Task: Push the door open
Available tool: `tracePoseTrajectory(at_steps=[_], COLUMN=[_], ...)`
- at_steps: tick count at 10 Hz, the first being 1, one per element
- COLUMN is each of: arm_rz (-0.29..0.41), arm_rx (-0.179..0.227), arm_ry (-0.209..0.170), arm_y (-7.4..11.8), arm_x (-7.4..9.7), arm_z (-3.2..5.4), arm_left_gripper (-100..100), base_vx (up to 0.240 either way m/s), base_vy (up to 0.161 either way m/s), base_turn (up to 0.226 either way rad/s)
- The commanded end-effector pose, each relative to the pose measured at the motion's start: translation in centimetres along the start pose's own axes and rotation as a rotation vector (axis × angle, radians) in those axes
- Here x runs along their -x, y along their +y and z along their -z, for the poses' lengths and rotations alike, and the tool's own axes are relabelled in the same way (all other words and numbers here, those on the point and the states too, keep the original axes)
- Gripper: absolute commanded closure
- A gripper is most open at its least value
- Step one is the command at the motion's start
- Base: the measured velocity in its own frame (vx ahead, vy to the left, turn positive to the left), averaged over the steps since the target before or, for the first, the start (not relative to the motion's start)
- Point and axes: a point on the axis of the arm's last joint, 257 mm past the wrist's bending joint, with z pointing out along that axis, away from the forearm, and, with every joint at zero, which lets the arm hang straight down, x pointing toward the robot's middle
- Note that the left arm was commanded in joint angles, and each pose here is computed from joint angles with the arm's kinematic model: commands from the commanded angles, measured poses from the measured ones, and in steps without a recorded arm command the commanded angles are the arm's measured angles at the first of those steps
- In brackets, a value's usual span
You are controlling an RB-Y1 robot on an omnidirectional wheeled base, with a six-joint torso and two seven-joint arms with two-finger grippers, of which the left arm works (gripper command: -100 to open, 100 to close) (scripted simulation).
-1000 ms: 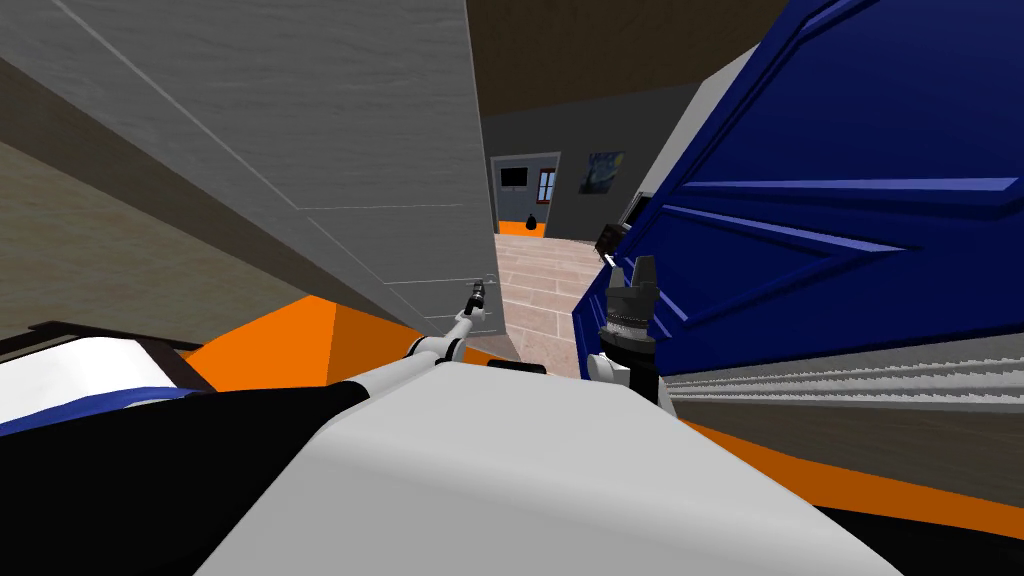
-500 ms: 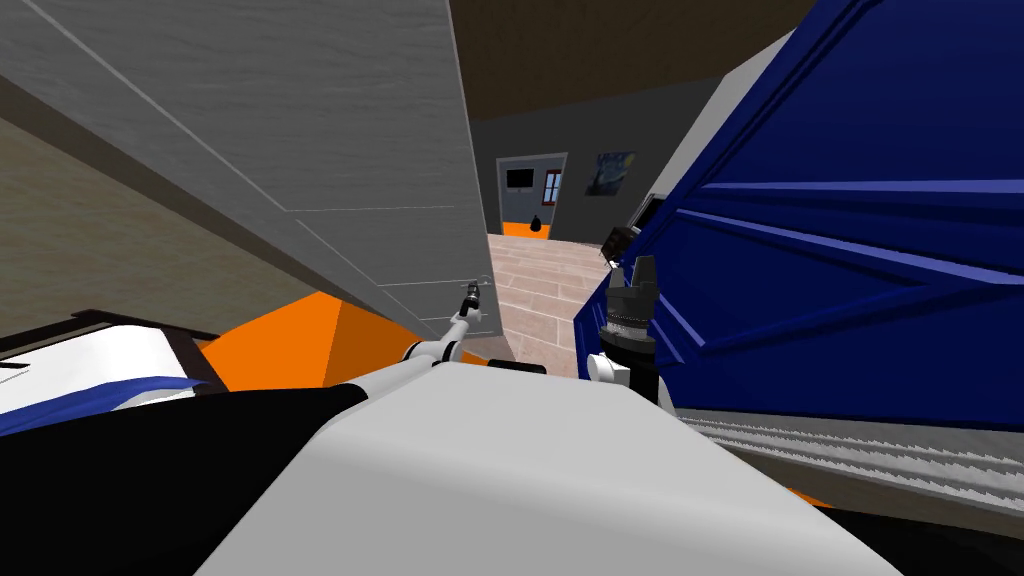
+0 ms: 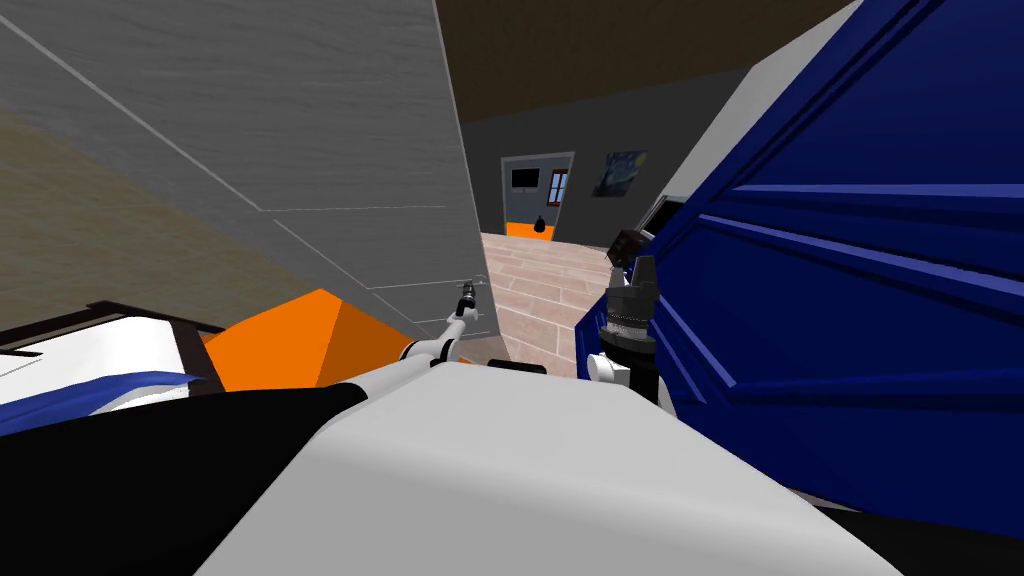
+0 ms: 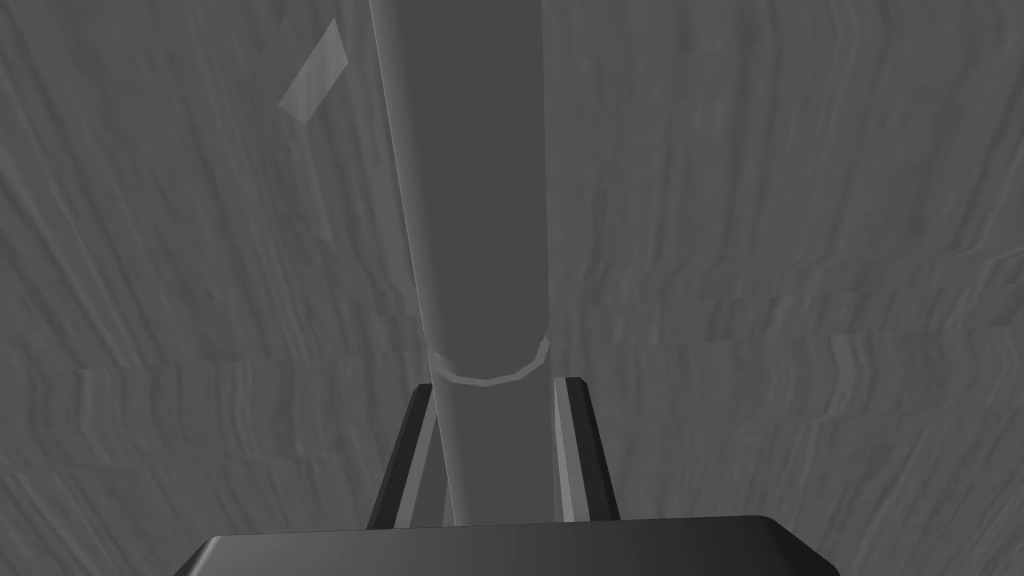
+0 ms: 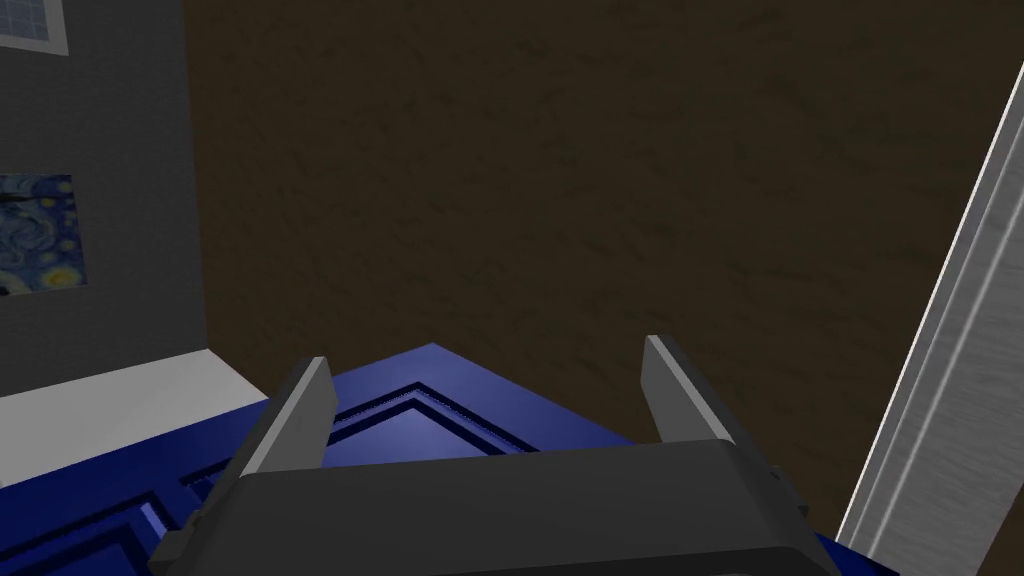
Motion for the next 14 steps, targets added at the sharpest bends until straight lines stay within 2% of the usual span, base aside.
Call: tracePoseTrajectory(at_steps=[1, 2, 3, 14], arm_rz=[0.001, 0.000, 0.000, 0.002], arm_rx=[-0.007, -0.002, -0.006, -0.007], arm_ry=[-0.011, -0.009, -0.030, -0.169], arm_y=[-0.4, -0.1, -0.3, -0.4], arm_x=[0.6, 0.6, 1.8, 9.5], arm_z=[-0.11, 0.00, -0.09, 0.37], arm_left_gripper=[100, 100, 100, 100], base_vx=[0.166, 0.073, 0.141, 0.195], base_vy=[-0.093, -0.038, -0.047, -0.067], base_turn=[0.053, 0.043, 0.051, 0.059])
